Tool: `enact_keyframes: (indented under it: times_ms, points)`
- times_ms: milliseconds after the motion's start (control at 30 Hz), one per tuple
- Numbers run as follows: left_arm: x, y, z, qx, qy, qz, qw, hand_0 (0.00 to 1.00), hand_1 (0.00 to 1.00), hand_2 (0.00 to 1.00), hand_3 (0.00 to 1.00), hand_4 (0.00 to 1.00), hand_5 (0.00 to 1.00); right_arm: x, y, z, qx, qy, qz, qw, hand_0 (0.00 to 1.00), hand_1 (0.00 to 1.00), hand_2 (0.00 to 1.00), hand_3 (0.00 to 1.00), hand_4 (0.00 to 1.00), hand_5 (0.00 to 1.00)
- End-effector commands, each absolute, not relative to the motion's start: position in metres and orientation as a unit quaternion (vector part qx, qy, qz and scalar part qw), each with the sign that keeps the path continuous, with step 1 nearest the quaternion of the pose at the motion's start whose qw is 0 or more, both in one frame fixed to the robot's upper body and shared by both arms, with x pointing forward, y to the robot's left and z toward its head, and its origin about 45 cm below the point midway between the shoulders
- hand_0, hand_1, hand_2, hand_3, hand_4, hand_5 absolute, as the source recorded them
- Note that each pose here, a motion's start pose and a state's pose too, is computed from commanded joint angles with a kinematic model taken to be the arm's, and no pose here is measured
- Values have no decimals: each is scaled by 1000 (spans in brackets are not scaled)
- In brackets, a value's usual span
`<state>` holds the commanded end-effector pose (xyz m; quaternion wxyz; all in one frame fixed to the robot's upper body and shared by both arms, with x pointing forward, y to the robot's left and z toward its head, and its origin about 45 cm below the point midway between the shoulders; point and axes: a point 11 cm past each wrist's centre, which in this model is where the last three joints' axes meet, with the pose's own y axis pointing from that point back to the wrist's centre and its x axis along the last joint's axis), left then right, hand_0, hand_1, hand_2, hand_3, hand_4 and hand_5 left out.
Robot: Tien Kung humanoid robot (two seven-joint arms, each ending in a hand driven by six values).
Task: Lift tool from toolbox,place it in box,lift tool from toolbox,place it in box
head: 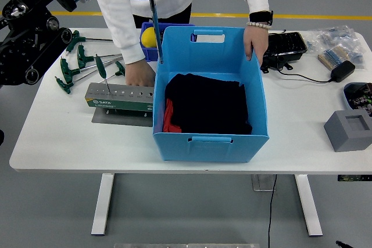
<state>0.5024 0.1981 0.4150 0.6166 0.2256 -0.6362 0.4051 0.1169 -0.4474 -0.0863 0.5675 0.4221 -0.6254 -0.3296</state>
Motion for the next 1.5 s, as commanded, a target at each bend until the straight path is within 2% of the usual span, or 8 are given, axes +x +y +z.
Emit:
enact_keyframes:
  times_ms: [367,600,700,1000,1500]
  points:
    - [478,133,429,155,-642,370,653,71,2,2,2,686,588,117,-447,-86,423,-623,-329,570,636,624,694,550,793,658]
    - [460,90,403,136,-631,325,691,72,2,2,2,683,578,118,-448,-86,424,-623,-327,570,635,623,694,549,793,659]
    - [460,82,383,143,-616,317,707,72,2,2,2,676,549,120,-449,-85,425,-623,-325,571,635,623,694,549,793,659]
    - [461,65,317,188,-578,277,744,72,2,2,2,676,549,128,-452,-81,428,-623,-317,572,635,624,693,550,793,659]
    - [466,58,269,234,-559,239,759,73,2,2,11,667,531,129,-456,-79,427,-623,-312,576,635,619,691,550,793,658]
